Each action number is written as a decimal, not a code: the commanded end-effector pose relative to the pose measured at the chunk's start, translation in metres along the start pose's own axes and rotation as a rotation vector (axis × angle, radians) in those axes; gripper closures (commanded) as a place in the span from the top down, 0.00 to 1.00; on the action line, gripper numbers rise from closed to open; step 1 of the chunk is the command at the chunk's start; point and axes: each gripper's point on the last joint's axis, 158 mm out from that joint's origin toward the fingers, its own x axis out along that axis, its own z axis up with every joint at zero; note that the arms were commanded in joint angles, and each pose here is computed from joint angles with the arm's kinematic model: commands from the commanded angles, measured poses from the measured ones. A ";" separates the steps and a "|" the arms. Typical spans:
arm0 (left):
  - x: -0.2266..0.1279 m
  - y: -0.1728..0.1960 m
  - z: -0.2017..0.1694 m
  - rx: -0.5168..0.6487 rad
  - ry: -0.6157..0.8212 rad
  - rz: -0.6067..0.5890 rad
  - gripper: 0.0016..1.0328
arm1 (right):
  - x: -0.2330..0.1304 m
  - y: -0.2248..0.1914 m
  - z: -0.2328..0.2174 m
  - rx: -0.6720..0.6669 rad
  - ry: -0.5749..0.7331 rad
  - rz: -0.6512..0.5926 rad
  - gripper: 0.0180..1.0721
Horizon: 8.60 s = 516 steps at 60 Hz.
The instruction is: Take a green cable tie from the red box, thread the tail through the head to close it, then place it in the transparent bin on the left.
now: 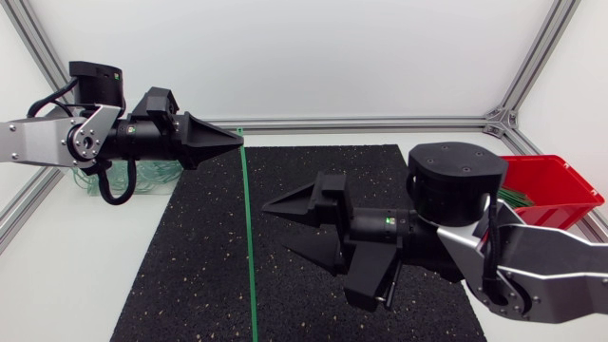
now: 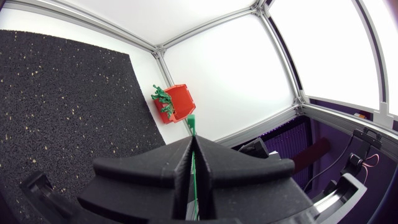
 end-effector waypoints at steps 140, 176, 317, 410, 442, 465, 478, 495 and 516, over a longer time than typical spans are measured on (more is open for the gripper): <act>0.016 -0.011 -0.046 0.088 0.063 -0.015 0.04 | 0.004 0.048 0.098 0.273 -0.221 0.056 0.05; 0.022 -0.037 -0.080 0.227 0.074 0.009 0.04 | -0.004 0.083 0.115 0.816 -0.238 0.215 0.05; 0.035 -0.174 -0.148 0.462 -0.133 -0.072 0.04 | -0.100 -0.182 0.117 2.812 -0.190 0.861 0.05; 0.037 -0.185 -0.127 0.516 -0.220 -0.034 0.04 | -0.086 -0.132 0.088 3.007 -0.003 0.845 0.05; 0.040 -0.185 -0.133 0.511 -0.198 -0.037 0.04 | -0.084 -0.132 0.088 3.000 -0.009 0.849 0.05; 0.041 -0.180 -0.132 0.505 -0.196 -0.029 0.04 | -0.089 -0.139 0.094 2.973 -0.039 0.848 0.05; 0.041 -0.182 -0.132 0.507 -0.198 -0.031 0.04 | -0.088 -0.138 0.094 2.973 -0.036 0.854 0.05; 0.041 -0.182 -0.132 0.507 -0.197 -0.032 0.04 | -0.087 -0.134 0.092 2.980 -0.030 0.846 0.05; 0.039 -0.184 -0.132 0.510 -0.204 -0.032 0.04 | -0.088 -0.131 0.090 2.986 -0.030 0.833 0.05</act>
